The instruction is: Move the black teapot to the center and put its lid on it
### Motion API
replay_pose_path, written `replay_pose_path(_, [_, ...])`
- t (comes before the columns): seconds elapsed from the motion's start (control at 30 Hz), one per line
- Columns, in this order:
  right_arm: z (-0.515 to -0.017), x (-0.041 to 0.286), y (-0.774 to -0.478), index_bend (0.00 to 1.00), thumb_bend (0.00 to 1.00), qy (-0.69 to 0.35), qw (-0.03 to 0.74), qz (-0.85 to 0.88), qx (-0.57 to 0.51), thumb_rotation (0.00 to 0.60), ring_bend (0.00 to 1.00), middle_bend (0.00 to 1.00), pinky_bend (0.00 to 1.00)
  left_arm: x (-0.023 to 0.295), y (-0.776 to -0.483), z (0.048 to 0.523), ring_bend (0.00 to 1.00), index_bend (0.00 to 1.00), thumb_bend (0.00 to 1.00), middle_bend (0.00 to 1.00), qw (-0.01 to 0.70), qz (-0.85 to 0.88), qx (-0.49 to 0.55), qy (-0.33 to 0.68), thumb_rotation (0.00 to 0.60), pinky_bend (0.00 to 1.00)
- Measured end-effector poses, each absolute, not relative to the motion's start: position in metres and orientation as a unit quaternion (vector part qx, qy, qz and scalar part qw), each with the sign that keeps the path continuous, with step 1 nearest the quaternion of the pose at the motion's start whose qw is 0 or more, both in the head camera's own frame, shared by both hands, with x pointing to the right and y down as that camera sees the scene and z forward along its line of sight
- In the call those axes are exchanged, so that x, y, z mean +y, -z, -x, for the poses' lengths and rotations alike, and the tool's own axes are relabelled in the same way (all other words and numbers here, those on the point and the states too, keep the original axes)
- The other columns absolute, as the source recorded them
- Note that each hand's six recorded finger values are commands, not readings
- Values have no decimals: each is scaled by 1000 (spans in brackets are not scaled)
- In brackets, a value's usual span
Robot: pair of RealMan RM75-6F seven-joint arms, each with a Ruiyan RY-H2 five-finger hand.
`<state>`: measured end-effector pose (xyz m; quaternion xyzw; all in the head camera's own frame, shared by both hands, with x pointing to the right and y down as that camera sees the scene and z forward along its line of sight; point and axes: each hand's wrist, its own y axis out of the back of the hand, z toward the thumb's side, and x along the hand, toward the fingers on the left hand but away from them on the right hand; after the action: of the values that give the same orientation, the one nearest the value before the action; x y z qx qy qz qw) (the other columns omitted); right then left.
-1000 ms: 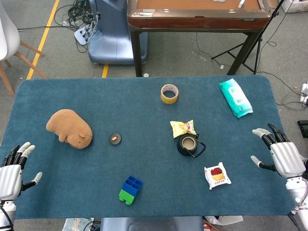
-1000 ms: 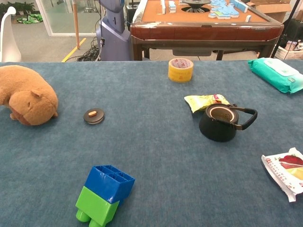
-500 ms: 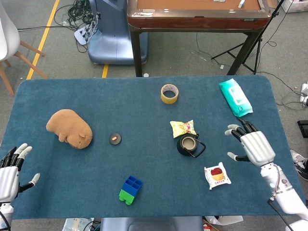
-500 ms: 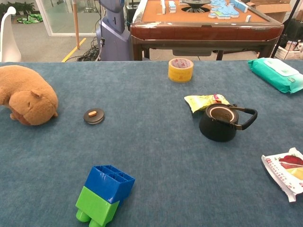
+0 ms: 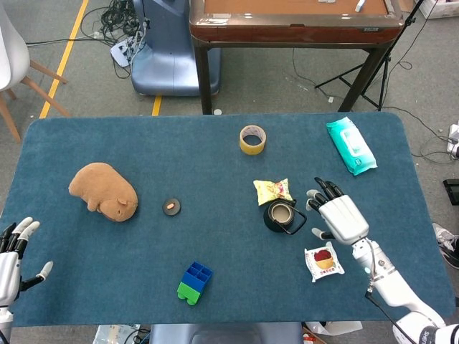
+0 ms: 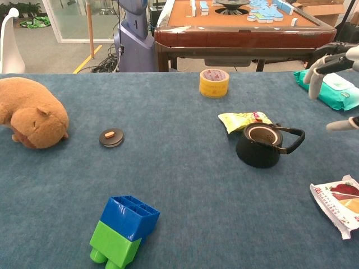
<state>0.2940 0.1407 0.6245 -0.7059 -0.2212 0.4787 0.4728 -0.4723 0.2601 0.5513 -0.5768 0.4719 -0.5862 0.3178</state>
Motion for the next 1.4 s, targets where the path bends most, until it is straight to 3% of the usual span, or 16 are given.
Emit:
replay_pose_path(0.7, [-268,152,-682,439,132,-493,502,692,-161,600,56,277,139,265,-549,478,39,158,215,103,314,573,479,586,600,106])
replay_pose_path(1.1, [-250,144,-693,478,369,-480,503,699,-170,600,57,311,139,267,-549,482,39,160,215,103,308,571,485,587,600,106])
replay_pose_path(1.4, [-244,141,-694,589,409,-470,495,708,-182,600,73,373,139,267,-547,482,39,160,215,103,309,570,487,586,600,106])
